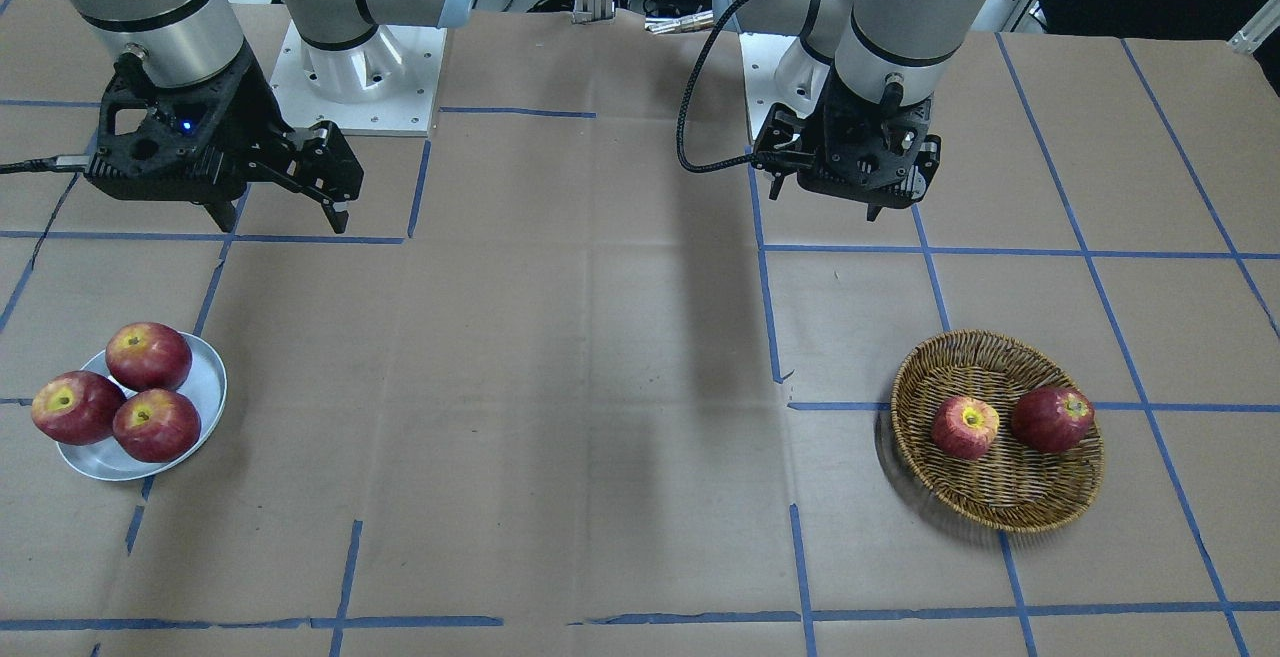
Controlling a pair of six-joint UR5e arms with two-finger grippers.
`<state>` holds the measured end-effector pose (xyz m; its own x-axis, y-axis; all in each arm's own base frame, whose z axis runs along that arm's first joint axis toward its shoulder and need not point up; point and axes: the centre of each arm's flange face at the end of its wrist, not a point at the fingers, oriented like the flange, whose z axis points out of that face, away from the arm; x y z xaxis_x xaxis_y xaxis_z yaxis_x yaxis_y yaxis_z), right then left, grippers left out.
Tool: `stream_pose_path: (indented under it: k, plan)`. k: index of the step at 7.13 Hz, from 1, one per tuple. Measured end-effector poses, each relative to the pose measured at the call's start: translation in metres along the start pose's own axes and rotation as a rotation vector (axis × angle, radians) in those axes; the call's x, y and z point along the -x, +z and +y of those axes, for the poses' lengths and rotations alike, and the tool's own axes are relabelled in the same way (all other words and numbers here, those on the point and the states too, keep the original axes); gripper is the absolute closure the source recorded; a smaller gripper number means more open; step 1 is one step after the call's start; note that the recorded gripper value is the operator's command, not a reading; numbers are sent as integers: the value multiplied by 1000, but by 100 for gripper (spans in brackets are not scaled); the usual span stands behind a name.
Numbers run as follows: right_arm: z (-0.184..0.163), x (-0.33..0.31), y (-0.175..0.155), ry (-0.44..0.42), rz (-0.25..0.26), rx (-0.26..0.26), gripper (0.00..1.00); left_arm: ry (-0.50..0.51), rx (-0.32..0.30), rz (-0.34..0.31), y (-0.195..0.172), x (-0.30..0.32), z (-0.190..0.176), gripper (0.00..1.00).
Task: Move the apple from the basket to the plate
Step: 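Lower the left gripper over the yellow-red apple in the wicker basket, then close the left gripper on the yellow-red apple and lift it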
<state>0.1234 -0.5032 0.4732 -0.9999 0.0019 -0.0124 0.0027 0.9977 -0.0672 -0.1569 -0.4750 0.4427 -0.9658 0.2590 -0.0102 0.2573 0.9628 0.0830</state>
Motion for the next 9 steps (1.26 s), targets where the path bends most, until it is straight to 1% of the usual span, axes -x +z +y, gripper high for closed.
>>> stream_pose_path:
  k: [2,3,5,6,7,8,9]
  plan:
    - [0,0,0,0,0,0,0,28,-4,-1,8,11,-11,1]
    - [0,0,0,1,0,-1,0,35,-5,3,15,37,-18,1]
    - [0,0,-1,1,-2,-2,0,68,3,18,34,110,-27,2]
    - [0,0,-1,1,-2,-2,0,78,-6,18,50,140,-38,2]
    - [0,0,-1,1,-2,-3,0,89,-25,8,77,164,-58,2]
    - [0,1,-2,1,-2,-3,0,114,-41,-3,113,187,-81,2]
    - [1,1,-3,2,-2,-5,0,132,-42,-2,145,213,-93,2]
